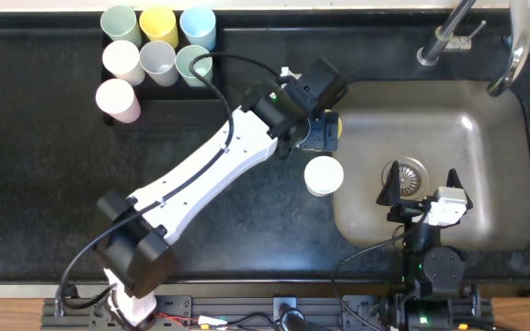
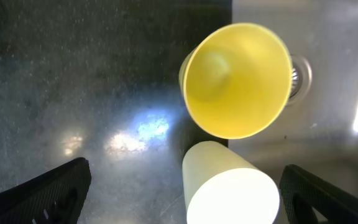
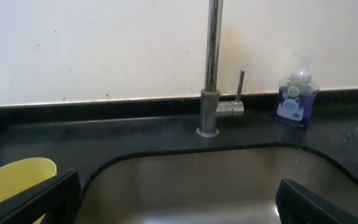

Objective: Store Cups

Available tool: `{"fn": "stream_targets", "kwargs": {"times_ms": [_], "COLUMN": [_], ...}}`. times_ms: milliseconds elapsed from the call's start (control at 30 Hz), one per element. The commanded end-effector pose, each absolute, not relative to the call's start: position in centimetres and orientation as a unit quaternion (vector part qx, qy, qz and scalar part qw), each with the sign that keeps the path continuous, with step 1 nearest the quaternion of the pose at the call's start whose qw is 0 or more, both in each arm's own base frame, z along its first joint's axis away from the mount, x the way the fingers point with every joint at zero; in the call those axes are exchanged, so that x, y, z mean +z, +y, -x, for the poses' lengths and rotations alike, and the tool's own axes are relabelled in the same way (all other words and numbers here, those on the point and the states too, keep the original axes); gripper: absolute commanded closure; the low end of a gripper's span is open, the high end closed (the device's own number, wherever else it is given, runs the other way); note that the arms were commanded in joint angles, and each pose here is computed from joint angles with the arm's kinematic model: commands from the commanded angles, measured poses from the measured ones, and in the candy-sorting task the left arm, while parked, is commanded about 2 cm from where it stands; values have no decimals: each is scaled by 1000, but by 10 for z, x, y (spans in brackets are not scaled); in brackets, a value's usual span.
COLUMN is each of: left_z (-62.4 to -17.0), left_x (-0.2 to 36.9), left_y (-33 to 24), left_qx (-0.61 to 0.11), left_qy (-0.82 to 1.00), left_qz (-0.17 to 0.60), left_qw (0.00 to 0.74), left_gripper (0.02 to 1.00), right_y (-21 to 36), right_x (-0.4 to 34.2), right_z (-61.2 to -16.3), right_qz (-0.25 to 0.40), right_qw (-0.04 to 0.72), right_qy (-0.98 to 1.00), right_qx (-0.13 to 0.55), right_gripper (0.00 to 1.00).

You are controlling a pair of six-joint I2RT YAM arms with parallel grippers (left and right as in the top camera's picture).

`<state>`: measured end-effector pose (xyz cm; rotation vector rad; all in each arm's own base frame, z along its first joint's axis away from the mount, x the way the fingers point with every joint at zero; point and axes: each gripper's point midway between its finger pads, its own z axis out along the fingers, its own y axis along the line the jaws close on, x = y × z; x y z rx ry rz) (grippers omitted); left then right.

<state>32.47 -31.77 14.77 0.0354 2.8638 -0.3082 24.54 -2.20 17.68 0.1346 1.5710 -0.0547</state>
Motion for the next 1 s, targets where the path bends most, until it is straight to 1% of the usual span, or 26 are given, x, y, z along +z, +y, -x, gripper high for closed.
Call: {"fn": "stream_targets", "kwargs": {"times_ms": [33,200,433,467,500,567,600,633,667,733,800,833,1000], "left_z": [-327,-337,-352,-353,-354,-356,-357,-358,-359,-361,-362,-362,-367], "left_x": [129,112,107,107,107,107,107,107,107,104,100,97,92], "left_y": [-324,-325,-323,-323,-322,-320,-320,-320,-320,-320,-321,-321,-320], "left_qx": [-104,-104,-113,-114,-115,-115,-116,-118,-119,-119,-117,-116,-117], "left_qy": [989,990,988,988,987,987,987,987,986,986,987,987,987], "left_qz": [-6,9,22,23,27,32,34,34,35,36,36,37,42], "left_qw": [107,97,104,104,105,105,106,107,108,108,106,104,102], "left_gripper": [18,23,31,88,266,485,702,877,912,908,969,982,982], "right_y": [-22,-22,-22,-22,-22,-22,-22,-22,-22,-22,-22,-22,-22], "right_x": [174,174,174,174,174,174,174,174,174,174,174,174,174], "right_z": [-246,-246,-246,-246,-246,-246,-246,-246,-246,-246,-246,-246,-246], "right_qz": [-59,-59,-59,-59,-59,-59,-59,-59,-59,-59,-59,-59,-59], "right_qw": [705,705,705,705,705,705,705,705,705,705,705,705,705], "right_qy": [706,706,706,706,706,706,706,706,706,706,706,706,706], "right_qx": [-24,-23,-23,-23,-23,-23,-23,-24,-24,-23,-23,-24,-23], "right_gripper": [5,3,3,3,3,3,3,5,3,3,5,5,3]}}
